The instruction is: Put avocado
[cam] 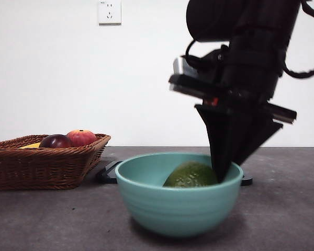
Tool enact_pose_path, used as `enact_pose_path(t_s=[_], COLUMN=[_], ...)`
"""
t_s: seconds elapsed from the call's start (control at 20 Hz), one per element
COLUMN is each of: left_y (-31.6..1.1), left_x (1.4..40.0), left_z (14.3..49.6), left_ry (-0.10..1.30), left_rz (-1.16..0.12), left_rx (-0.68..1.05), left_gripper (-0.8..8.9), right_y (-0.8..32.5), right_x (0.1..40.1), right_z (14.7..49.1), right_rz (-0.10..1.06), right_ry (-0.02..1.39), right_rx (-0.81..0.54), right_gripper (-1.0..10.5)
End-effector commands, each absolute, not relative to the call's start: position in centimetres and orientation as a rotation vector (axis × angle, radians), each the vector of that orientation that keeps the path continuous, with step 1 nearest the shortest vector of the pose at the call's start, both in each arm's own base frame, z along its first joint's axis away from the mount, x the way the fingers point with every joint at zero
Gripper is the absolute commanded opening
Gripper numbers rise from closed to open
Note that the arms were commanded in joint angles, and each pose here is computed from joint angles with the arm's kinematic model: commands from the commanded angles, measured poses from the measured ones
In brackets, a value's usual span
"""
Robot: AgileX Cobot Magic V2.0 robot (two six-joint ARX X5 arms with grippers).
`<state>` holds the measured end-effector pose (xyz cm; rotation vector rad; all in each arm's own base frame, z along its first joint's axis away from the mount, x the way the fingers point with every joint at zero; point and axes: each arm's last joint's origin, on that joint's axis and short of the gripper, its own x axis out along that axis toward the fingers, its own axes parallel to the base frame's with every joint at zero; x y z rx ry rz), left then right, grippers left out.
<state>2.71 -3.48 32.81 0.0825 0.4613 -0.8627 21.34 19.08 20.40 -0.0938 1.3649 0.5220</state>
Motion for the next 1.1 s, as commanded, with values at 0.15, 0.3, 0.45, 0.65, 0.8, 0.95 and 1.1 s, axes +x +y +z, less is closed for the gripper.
enact_pose_path(t_s=[0.15,0.3,0.45,0.65,0.8,0.95,1.1], left_y=[-3.5,-3.5,-3.5,-3.5,-3.5,-3.4,-3.4], left_x=[2.7,2.7,2.7,2.7,2.7,2.7,2.7], left_z=[33.1,33.1,33.1,33.1,33.1,33.1,33.0], left_ry=[0.440,0.440,0.440,0.440,0.440,0.441,0.443], left_rz=[-0.871,-0.871,-0.871,-0.871,-0.871,-0.871,-0.871], left_rx=[0.089,0.089,0.089,0.089,0.089,0.090,0.090], left_gripper=[5.61,5.61,5.61,5.61,5.61,5.61,5.61], right_y=[19.1,18.7,18.5,18.5,19.0,19.3,19.4], right_x=[24.0,27.3,31.5,36.6,39.5,41.3,41.8], right_z=[23.4,25.3,25.7,24.8,23.8,22.2,21.1], right_rz=[0.476,0.419,0.374,0.329,0.313,0.285,0.278], right_ry=[1.314,1.304,1.316,1.349,1.341,1.348,1.358], right_rx=[-0.014,0.019,0.038,0.055,0.075,0.099,0.104], right_gripper=[0.1,0.1,0.1,0.1,0.1,0.1,0.1])
